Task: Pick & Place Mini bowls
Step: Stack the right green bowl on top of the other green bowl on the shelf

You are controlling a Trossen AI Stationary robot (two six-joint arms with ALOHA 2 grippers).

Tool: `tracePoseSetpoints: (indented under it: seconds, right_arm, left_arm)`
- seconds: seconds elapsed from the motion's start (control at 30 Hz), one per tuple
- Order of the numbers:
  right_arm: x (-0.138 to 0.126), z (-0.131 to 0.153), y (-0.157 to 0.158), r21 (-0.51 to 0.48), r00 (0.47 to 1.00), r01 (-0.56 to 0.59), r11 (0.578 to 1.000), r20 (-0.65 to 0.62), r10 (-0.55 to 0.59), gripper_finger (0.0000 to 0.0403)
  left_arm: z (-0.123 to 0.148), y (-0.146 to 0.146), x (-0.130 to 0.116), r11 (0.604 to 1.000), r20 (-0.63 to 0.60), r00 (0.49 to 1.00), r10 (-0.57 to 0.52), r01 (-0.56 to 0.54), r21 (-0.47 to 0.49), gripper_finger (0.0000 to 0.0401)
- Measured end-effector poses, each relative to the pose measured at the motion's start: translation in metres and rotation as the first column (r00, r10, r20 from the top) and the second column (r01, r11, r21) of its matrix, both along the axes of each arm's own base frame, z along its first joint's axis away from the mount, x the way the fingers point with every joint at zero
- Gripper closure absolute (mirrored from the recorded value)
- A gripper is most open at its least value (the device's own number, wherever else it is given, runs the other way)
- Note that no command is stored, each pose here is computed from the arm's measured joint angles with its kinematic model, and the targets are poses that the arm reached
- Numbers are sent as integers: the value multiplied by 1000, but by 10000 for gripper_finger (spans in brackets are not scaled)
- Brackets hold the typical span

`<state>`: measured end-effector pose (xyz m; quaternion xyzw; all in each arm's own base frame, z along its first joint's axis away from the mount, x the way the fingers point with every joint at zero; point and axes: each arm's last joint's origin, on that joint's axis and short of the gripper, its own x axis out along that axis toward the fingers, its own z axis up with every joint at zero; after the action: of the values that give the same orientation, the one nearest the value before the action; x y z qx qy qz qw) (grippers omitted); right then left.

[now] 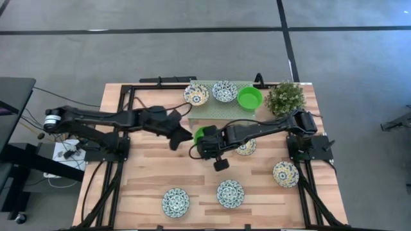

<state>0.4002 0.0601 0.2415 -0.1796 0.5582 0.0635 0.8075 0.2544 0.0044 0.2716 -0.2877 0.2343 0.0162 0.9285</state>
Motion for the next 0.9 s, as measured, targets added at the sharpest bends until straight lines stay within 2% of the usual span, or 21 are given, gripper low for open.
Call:
tracePoseSetpoints:
  seconds: [0.13, 0.23, 0.37, 0.47, 0.6, 0.7, 0.9]
  right_arm:
    - [-7, 2, 7, 39, 994, 109, 993, -25, -108, 400]
    - [-17, 13, 10, 59, 985, 171, 984, -37, -169, 398]
    - [-40, 48, 6, 90, 966, 257, 962, 18, -260, 400]
    - [-64, 80, -1, 24, 938, 328, 944, 111, -328, 401]
    - [-98, 110, -25, -70, 851, 508, 859, 194, -488, 401]
    - [-122, 122, -48, -96, 800, 596, 797, 161, -578, 401]
    - [-144, 135, -94, -72, 699, 713, 698, 155, -698, 401]
  left_arm:
    - [23, -13, -22, 985, 98, 988, -118, 103, 142, 291]
    - [34, -19, -38, 965, 141, 974, -179, 146, 216, 294]
    - [37, -20, -58, 948, 193, 958, -212, 153, 279, 295]
    - [33, -19, -68, 944, 204, 956, -213, 148, 295, 295]
    - [24, -17, -73, 944, 193, 960, -205, 142, 296, 295]
    - [17, -17, -73, 944, 175, 963, -205, 147, 294, 295]
    - [6, -16, -70, 945, 131, 975, -178, 132, 300, 295]
